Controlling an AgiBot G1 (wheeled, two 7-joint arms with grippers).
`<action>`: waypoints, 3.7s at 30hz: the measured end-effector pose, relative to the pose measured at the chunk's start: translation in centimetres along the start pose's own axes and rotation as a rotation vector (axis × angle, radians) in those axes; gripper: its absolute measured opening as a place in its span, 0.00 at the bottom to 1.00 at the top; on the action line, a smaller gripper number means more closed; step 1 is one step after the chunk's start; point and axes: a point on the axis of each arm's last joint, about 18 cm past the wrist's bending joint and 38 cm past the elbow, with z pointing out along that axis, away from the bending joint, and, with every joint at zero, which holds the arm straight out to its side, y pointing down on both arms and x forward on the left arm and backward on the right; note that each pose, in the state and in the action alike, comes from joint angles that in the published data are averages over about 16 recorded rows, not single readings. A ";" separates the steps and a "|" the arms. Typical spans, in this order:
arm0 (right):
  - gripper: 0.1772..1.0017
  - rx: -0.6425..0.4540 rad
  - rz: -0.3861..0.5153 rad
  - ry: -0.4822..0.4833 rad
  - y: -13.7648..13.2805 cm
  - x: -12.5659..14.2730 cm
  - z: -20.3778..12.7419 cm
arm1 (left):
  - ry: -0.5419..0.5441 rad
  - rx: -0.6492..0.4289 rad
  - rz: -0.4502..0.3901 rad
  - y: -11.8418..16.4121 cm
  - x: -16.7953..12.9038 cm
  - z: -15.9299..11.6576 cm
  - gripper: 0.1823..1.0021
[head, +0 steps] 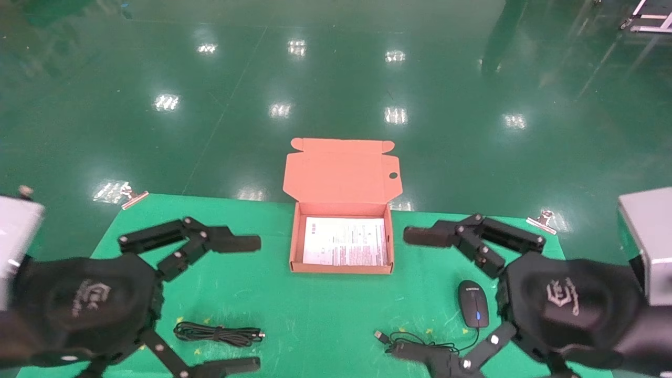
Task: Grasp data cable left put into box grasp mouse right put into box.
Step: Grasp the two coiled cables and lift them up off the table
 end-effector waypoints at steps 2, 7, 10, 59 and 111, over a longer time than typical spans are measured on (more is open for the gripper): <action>1.00 -0.032 -0.017 -0.005 0.2 0.1 0.1 | 0.006 -0.040 0.017 0.3 -0.1 0.2 1.00; 1.00 -0.161 -0.095 -0.036 1.1 0.3 0.7 | 0.026 -0.170 0.069 1.4 -0.7 0.8 1.00; 1.00 -0.268 -0.167 -0.066 2.0 0.7 1.3 | 0.042 -0.257 0.106 2.2 -1.1 1.3 1.00; 1.00 -1.138 -0.565 -0.100 19.9 6.6 7.6 | 0.031 -1.091 0.195 20.4 -10.2 7.3 1.00; 0.57 -1.178 -0.541 -0.101 24.7 7.7 8.3 | 0.000 -1.090 0.130 23.9 -11.5 6.5 0.59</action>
